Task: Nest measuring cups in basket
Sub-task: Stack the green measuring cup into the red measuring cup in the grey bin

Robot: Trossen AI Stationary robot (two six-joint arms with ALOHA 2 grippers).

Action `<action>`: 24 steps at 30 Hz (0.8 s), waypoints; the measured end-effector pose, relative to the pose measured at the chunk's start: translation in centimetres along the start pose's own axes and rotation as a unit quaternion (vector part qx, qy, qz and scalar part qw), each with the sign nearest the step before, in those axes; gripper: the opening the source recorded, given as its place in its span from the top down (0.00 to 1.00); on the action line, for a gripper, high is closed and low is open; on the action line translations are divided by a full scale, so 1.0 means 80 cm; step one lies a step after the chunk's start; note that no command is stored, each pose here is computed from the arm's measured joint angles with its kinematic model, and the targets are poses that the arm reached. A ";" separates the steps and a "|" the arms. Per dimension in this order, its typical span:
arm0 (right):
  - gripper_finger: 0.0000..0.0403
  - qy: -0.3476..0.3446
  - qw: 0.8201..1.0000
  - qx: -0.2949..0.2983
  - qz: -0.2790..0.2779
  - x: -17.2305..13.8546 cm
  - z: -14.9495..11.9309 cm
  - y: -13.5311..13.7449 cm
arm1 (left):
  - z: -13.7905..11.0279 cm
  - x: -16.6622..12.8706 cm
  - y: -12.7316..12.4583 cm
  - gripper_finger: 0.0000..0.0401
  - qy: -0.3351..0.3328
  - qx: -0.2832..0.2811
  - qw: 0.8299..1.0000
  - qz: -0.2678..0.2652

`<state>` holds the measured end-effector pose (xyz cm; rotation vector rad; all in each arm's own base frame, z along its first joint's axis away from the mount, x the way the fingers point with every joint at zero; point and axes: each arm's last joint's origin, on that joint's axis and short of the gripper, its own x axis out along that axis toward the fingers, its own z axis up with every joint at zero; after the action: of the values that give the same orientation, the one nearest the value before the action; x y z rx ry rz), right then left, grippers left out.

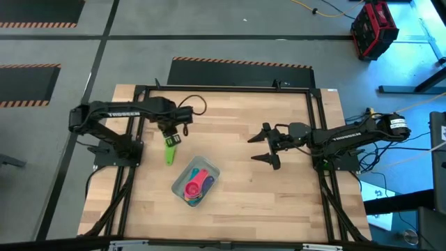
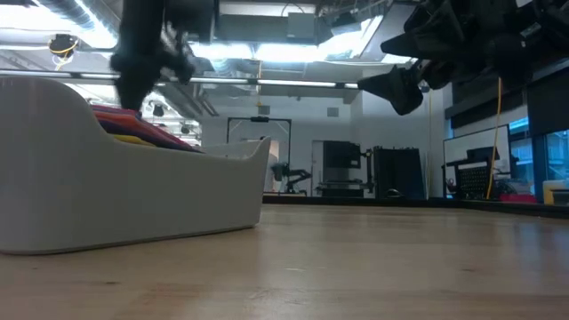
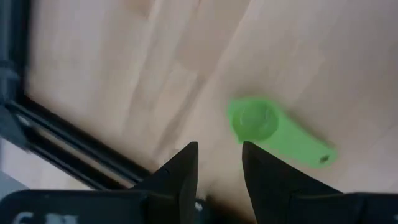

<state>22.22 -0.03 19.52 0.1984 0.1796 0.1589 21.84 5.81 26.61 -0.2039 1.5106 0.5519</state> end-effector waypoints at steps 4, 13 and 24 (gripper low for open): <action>0.10 -0.002 1.000 0.001 0.000 0.000 0.000 0.000 | -0.014 0.041 0.007 0.71 0.054 -0.020 0.998 -0.024; 0.10 -0.011 1.000 -0.003 0.002 0.000 0.003 0.000 | -0.027 0.106 0.012 0.71 0.045 -0.066 0.993 -0.091; 0.10 -0.013 1.000 -0.003 0.002 0.000 0.003 0.001 | -0.031 0.133 0.017 0.71 0.025 -0.091 0.989 -0.110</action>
<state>22.26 -0.03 19.77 0.1943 0.1536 0.1612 18.65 8.16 16.35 -0.5234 1.4624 0.5105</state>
